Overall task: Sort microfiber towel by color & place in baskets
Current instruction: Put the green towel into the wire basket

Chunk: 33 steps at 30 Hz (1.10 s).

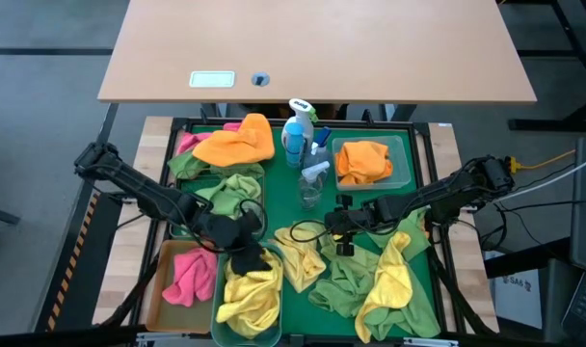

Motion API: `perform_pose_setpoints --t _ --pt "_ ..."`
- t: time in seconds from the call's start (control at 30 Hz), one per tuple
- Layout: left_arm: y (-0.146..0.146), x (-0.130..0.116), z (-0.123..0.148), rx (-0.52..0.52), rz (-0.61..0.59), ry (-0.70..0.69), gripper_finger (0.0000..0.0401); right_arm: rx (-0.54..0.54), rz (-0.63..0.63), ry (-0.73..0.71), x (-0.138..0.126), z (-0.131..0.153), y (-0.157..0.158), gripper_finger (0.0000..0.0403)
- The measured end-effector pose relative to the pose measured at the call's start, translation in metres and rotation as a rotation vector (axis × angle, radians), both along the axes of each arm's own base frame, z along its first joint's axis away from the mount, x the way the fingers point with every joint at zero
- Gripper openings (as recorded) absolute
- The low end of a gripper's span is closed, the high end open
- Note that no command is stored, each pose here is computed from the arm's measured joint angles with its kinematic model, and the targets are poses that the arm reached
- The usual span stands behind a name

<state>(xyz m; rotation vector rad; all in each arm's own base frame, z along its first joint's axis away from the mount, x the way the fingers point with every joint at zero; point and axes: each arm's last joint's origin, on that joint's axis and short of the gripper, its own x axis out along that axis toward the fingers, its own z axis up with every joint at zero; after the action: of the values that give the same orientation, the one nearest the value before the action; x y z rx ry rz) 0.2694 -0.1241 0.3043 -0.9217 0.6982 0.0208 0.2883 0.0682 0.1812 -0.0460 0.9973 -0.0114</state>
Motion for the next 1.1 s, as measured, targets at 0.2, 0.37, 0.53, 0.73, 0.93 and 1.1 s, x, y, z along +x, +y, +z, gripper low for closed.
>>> perform_pose_setpoints --t 0.2,0.37,0.53,0.73,0.93,1.1 --pt "0.004 0.003 0.001 0.159 0.110 -0.075 0.0350 0.001 0.000 -0.003 0.000 0.000 0.000 0.0161" --pt "0.007 0.005 0.004 0.317 0.152 -0.144 0.0350 0.002 0.000 -0.007 0.001 0.000 0.000 0.0161" --pt "0.008 0.008 0.009 0.393 0.165 -0.199 0.0350 0.014 -0.004 -0.080 0.006 0.004 0.001 0.0161" --pt "0.008 0.008 0.009 0.407 0.155 -0.210 0.0350 0.073 0.019 -0.138 0.011 0.008 0.004 0.0161" --pt "0.008 0.008 0.010 0.404 0.156 -0.215 0.0350 0.184 0.097 -0.101 0.009 0.008 0.010 0.0161" --pt "0.007 0.009 0.008 0.407 0.155 -0.210 0.0350 0.168 0.085 -0.100 0.008 0.007 0.012 0.0161"
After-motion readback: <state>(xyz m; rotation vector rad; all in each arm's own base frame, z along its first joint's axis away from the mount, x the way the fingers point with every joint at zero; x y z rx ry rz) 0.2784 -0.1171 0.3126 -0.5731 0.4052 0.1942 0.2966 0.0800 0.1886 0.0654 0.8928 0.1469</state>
